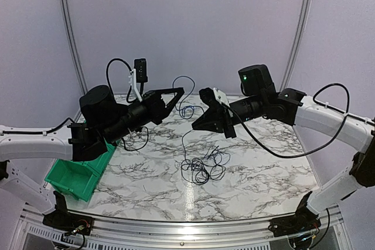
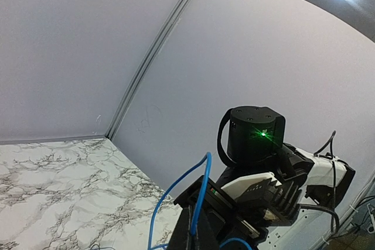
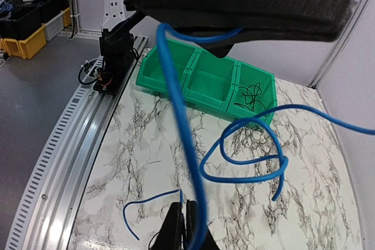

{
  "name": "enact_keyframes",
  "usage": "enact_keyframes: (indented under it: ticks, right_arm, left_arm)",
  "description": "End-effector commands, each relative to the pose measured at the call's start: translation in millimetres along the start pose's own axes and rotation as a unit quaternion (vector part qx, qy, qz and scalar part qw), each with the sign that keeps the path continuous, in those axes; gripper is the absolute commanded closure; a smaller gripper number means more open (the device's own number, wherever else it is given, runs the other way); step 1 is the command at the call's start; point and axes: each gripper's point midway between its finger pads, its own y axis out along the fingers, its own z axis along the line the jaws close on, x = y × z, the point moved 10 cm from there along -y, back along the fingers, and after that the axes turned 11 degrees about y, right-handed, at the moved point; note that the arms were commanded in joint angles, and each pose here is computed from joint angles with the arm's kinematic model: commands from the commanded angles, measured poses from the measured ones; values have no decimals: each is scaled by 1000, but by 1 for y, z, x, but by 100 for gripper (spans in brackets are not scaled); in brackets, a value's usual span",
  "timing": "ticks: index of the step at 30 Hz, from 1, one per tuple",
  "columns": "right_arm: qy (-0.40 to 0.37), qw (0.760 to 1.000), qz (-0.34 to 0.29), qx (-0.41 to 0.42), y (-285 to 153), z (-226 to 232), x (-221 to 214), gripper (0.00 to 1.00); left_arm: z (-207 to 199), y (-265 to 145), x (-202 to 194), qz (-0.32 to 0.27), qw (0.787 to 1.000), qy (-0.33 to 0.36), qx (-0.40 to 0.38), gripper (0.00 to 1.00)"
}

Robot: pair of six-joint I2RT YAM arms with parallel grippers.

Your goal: Untangle the cables

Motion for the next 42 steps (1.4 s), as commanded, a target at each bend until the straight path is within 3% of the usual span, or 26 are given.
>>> enact_keyframes:
  ticks: [1, 5, 8, 9, 13, 19, 27, 42]
  right_arm:
    - [-14, 1000, -19, 10, -5, 5, 14, 97]
    - [-15, 1000, -15, 10, -5, 6, 11, 100]
    - [-18, 1000, -10, 7, -9, 9, 6, 100]
    - [-19, 1000, -8, 4, -10, 10, 4, 100]
    - [-17, 1000, -4, -3, -14, 12, -3, 100]
    - [-7, 1000, 8, 5, -8, 12, -18, 100]
    - [8, 1000, 20, 12, -1, 10, -32, 100]
    - [49, 997, 29, 52, 20, -3, -40, 100]
  left_arm:
    - [-6, 4, 12, -30, 999, -4, -12, 100]
    - [-4, 6, 7, -25, 1000, 1, -7, 100]
    - [3, 2, -3, -14, 1000, 12, 21, 63]
    - [8, -2, -8, -11, 999, 10, 37, 55]
    - [21, -24, -29, 9, 997, 5, 73, 41]
    - [38, -64, -66, 53, 994, -6, 94, 38]
    - [63, -102, -127, 131, 983, -29, 126, 41]
    - [77, -93, -183, 163, 977, -79, 108, 43]
